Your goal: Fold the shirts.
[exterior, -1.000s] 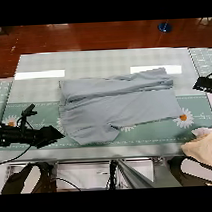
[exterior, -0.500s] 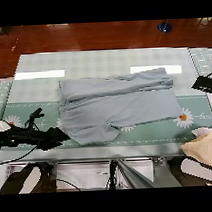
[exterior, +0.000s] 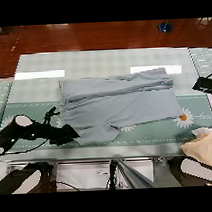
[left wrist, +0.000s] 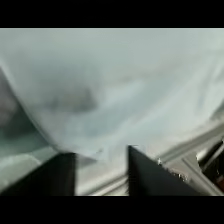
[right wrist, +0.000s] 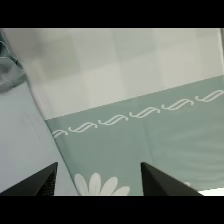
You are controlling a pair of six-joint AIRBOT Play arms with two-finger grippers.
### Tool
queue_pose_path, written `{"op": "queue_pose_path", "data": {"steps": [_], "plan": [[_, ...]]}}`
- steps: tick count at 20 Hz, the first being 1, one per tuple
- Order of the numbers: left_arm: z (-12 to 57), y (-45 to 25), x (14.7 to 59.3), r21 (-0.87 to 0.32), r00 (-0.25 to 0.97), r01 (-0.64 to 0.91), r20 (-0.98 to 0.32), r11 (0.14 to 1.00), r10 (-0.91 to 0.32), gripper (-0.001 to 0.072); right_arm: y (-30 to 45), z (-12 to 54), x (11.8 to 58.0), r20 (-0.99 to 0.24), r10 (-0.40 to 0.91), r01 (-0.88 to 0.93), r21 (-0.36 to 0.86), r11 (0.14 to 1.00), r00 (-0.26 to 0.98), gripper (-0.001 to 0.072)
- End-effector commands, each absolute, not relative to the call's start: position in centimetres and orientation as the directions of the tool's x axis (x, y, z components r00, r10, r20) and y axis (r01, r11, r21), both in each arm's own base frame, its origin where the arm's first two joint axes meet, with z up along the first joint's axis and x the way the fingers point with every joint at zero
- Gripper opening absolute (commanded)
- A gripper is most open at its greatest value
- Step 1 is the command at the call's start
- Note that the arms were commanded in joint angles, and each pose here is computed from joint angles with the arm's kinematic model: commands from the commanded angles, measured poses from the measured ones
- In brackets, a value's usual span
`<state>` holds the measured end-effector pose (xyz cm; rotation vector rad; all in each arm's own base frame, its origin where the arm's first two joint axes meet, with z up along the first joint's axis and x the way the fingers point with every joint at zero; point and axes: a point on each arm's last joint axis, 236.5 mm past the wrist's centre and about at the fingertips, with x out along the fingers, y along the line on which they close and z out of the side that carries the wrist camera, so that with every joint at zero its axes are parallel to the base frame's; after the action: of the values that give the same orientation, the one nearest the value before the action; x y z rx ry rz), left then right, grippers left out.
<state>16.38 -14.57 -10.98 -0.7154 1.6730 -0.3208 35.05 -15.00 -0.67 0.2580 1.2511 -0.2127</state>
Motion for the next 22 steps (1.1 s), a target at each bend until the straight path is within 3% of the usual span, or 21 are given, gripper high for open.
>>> {"op": "queue_pose_path", "data": {"steps": [1, 2, 3, 6, 8, 9, 15, 22], "plan": [[-13.1, -13.7, 17.8, -0.535, -0.038, -0.262, -0.826, 0.803, -0.563, 0.0233, -15.0, -0.7, 34.8, -0.957, -0.020, 0.298, 0.071, 0.952, 0.289, 0.0597], [-13.3, -13.8, 17.3, -0.540, -0.068, -0.237, -0.820, 0.807, -0.568, 0.0107, -15.1, -0.8, 34.5, -0.961, -0.021, 0.300, 0.065, 0.952, 0.277, 0.0597], [-13.4, -13.9, 16.9, -0.546, -0.088, -0.214, -0.815, 0.810, -0.572, 0.0038, -15.2, -0.9, 34.1, -0.965, -0.029, 0.305, 0.054, 0.951, 0.261, 0.0597], [-13.4, -14.0, 16.4, -0.556, -0.106, -0.179, -0.809, 0.811, -0.578, 0.0029, -16.3, -1.4, 31.8, -0.984, -0.072, 0.343, -0.012, 0.939, 0.163, 0.0595], [-13.4, -14.0, 16.4, -0.556, -0.109, -0.172, -0.810, 0.813, -0.577, 0.0029, -16.6, -1.6, 30.0, -0.992, -0.080, 0.319, -0.046, 0.947, 0.093, 0.0529], [-13.4, -14.0, 16.4, -0.559, -0.109, -0.160, -0.809, 0.814, -0.577, 0.0029, -16.5, -1.7, 29.7, -0.995, -0.059, 0.325, -0.028, 0.945, 0.086, 0.0529], [-13.3, -14.1, 16.1, -0.565, -0.119, -0.142, -0.805, 0.813, -0.581, 0.0030, -11.7, -3.9, 28.8, -0.923, 0.357, 0.340, 0.384, 0.858, 0.140, 0.0531], [-13.3, -14.1, 16.1, -0.565, -0.119, -0.141, -0.805, 0.813, -0.581, 0.0029, -9.6, -7.2, 26.8, -0.860, 0.509, 0.359, 0.470, 0.806, -0.017, 0.0530]]}}
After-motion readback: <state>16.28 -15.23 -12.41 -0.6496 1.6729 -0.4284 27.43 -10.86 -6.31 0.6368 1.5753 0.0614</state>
